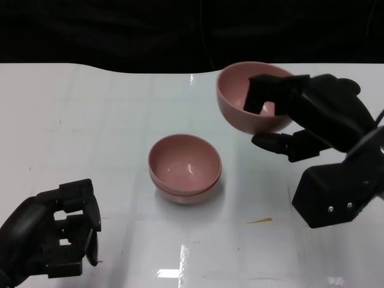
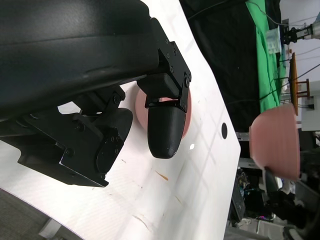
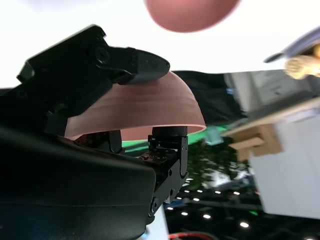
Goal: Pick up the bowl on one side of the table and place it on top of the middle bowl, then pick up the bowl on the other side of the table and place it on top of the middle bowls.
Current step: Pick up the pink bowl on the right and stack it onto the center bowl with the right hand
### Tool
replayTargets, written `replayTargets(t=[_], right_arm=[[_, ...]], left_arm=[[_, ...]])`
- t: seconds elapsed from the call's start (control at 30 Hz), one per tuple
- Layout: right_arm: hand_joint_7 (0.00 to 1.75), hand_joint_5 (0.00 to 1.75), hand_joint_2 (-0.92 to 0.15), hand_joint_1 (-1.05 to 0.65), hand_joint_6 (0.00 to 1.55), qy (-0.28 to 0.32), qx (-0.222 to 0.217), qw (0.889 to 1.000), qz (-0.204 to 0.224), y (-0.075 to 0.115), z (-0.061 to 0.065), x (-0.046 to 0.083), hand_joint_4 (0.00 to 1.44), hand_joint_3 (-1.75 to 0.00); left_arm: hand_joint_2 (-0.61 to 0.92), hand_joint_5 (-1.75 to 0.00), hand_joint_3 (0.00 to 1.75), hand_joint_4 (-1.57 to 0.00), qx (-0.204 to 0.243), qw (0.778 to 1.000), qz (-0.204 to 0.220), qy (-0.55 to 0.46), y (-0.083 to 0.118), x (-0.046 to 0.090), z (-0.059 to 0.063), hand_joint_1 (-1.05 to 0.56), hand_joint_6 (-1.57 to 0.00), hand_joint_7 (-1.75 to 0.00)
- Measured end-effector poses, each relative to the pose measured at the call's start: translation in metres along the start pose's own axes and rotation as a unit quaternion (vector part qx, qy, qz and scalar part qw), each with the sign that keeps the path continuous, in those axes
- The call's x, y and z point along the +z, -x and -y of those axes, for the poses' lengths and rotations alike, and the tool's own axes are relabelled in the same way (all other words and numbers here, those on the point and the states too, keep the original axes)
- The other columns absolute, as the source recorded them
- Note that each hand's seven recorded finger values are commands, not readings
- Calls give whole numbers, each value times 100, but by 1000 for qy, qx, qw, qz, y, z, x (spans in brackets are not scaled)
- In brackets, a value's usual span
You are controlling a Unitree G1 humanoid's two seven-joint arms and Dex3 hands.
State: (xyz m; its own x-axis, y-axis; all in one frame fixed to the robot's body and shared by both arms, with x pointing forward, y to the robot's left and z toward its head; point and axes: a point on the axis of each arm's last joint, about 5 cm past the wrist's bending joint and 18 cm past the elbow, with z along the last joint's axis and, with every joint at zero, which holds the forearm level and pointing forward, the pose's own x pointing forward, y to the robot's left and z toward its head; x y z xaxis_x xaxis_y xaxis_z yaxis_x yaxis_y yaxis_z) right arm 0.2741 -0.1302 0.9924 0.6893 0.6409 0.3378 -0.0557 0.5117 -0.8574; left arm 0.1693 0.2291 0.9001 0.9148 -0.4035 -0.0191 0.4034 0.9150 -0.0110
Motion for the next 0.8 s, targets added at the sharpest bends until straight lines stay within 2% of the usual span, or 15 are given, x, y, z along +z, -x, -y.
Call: replayTargets(t=[0.17,0.3,0.4,0.53,0.7,0.8], right_arm=[[175,175,-45,-22,67,-3,7,999,42,-19,8,14,90,-121],[175,175,-42,-22,67,-14,25,997,76,-32,3,27,90,-118],[175,175,-38,-20,67,-24,38,995,92,-39,-4,34,92,-121],[175,175,-36,-19,69,-43,58,993,96,-45,-17,38,93,-123],[175,175,-39,-18,73,-55,90,990,90,-48,-37,37,95,-118],[175,175,-43,-20,74,-54,98,990,88,-47,-44,33,95,-119]], left_arm=[[57,-175,136,-83,2,1000,-3,-6,0,0,1,25,-72,-165],[56,-175,137,-82,4,1000,-4,-15,-1,1,2,25,-74,-161],[55,-175,138,-81,7,1000,1,-17,-2,3,4,25,-75,-161],[53,-175,140,-81,8,1000,1,-22,-2,3,7,23,-75,-161],[51,-175,140,-81,8,1000,4,-24,-3,4,11,22,-75,-160],[51,-175,139,-81,14,999,-4,-32,-2,4,12,22,-76,-160]])
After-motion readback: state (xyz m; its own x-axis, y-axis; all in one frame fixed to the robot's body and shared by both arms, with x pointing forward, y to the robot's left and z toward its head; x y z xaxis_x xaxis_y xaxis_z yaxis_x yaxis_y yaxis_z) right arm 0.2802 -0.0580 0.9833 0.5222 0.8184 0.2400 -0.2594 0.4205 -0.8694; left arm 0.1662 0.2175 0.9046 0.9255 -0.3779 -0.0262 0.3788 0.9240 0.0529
